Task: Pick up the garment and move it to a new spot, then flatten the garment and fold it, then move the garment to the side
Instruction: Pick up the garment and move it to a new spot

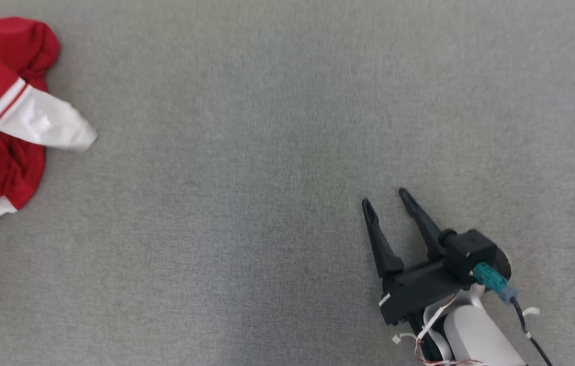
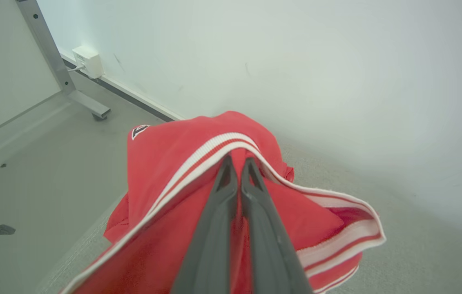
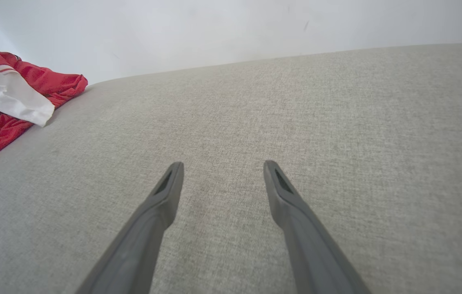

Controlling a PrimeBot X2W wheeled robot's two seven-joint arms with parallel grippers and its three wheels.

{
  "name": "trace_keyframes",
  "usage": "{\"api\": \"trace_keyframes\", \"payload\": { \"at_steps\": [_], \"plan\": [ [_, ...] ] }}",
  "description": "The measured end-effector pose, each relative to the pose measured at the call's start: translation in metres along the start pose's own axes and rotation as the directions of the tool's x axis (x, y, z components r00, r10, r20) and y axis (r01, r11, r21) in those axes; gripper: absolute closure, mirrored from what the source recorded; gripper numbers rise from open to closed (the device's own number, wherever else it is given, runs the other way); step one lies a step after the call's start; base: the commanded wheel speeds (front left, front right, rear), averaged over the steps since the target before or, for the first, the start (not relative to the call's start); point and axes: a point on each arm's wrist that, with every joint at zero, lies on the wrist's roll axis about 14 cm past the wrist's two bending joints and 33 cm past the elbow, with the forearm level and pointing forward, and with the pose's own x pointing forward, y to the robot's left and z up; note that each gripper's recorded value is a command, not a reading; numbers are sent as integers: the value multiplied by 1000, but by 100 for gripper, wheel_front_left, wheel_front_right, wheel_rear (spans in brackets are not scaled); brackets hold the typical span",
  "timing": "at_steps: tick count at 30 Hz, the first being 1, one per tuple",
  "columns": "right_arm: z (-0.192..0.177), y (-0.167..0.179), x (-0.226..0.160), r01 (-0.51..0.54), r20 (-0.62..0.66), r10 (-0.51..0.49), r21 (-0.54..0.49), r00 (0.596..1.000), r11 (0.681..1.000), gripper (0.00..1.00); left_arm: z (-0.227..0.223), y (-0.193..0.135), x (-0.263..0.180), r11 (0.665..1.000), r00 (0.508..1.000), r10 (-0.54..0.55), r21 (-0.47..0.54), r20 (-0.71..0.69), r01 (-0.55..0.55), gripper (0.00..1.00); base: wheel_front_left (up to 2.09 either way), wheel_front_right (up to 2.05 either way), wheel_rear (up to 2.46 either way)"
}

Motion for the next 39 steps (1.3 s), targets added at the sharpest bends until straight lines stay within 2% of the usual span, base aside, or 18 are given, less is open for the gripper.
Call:
{"api": "trace_keyframes", "payload": {
  "at_steps": [5,9,13,17,20,26,29,30,34,37,39],
  "plan": [
    [11,6,-16,10,24,-10,23,1000,1000,0,59,-37,-24,992,986,-117,56,118,111,100,0,0,0],
    [21,14,-31,9,47,-11,33,999,999,0,96,-77,-51,970,953,-237,96,191,222,100,0,0,0],
    [34,19,-47,18,77,-20,32,997,999,0,125,-123,-84,928,896,-372,129,241,351,100,0,0,0],
    [44,19,-65,37,106,-39,23,994,999,0,135,-168,-116,870,834,-493,156,246,468,100,0,0,0],
    [51,14,-80,68,128,-69,15,989,998,0,139,-205,-137,811,771,-585,154,251,564,100,0,0,0],
    [65,1,-105,129,178,-128,4,976,992,0,123,-288,-177,653,622,-757,181,200,736,100,0,0,0],
    [70,-11,-118,174,195,-172,8,966,985,0,101,-331,-196,557,536,-830,173,155,812,100,0,0,0],
    [72,-19,-127,205,203,-202,8,958,979,0,80,-357,-207,493,480,-869,157,118,856,100,0,0,0],
    [78,-38,-143,272,220,-267,7,938,962,0,32,-402,-230,375,372,-927,92,44,922,100,0,0,0],
    [81,-47,-153,309,232,-302,8,925,951,0,0,-423,-234,334,334,-943,43,7,942,100,0,0,0],
    [81,-54,-157,329,230,-323,11,918,944,0,-20,-431,-230,330,331,-944,34,-10,943,100,0,0,0]
  ]
}}
